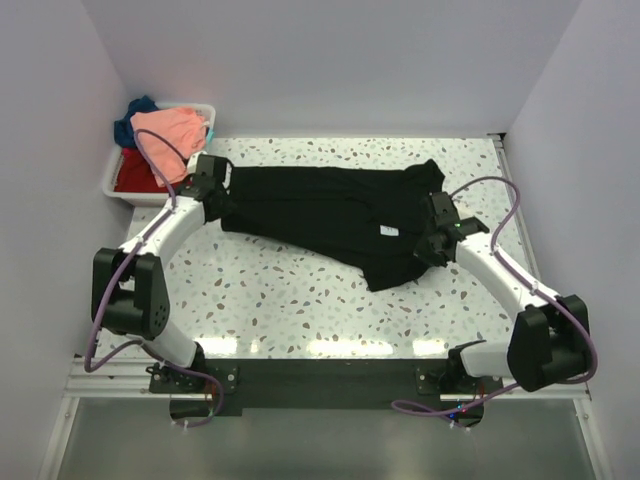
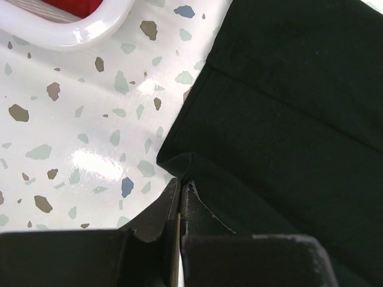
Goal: Fold and stack the t-shirts
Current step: Fold the tshirt
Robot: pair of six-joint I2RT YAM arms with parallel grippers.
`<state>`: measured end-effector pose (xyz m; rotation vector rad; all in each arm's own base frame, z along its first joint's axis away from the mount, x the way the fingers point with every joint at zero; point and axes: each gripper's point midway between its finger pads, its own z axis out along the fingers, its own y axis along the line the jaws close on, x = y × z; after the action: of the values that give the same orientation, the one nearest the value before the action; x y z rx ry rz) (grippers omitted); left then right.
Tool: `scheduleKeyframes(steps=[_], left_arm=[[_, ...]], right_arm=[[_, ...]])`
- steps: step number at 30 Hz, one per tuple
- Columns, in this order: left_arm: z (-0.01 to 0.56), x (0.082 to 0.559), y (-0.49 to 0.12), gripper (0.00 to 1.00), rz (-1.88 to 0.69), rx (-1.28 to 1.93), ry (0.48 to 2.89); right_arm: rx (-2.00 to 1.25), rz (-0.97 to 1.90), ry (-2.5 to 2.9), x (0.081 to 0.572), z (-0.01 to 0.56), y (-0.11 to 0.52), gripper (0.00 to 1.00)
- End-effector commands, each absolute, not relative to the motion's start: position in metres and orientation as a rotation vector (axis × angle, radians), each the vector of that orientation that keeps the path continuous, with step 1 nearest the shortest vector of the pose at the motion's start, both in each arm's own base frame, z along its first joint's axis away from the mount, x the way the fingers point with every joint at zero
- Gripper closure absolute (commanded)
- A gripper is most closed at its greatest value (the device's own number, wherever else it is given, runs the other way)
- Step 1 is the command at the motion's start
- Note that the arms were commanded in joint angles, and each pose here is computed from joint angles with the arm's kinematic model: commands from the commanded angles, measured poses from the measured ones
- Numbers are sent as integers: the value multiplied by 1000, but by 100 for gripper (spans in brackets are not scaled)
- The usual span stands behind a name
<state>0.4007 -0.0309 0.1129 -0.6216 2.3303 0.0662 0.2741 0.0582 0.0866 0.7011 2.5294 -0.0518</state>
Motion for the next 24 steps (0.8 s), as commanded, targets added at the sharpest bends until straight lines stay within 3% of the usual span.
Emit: scheduleKeyframes(steps=[1, 13, 15, 16, 17, 18, 20, 24], left_arm=[[125, 423, -24, 100, 77, -620, 2266], [108, 433, -25, 100, 98, -612, 2301], [107, 432, -25, 100, 102, -608, 2306], [106, 432, -25, 100, 104, -609, 2307], [106, 433, -26, 100, 104, -607, 2307], [105, 433, -25, 100, 104, -609, 2307], [104, 433, -25, 100, 103, -610, 2309], [102, 432, -25, 100, 102, -611, 2313]], right_arm=[[639, -98, 2476, 304, 101, 57, 100], [449, 87, 2496, 392, 82, 108, 100], [419, 140, 2496, 399, 86, 117, 92], [392, 171, 2478, 403, 91, 121, 84], [383, 191, 2470, 404, 93, 123, 70], [379, 197, 2468, 404, 94, 123, 65], [376, 185, 2455, 403, 100, 121, 59], [395, 114, 2426, 395, 110, 106, 59]])
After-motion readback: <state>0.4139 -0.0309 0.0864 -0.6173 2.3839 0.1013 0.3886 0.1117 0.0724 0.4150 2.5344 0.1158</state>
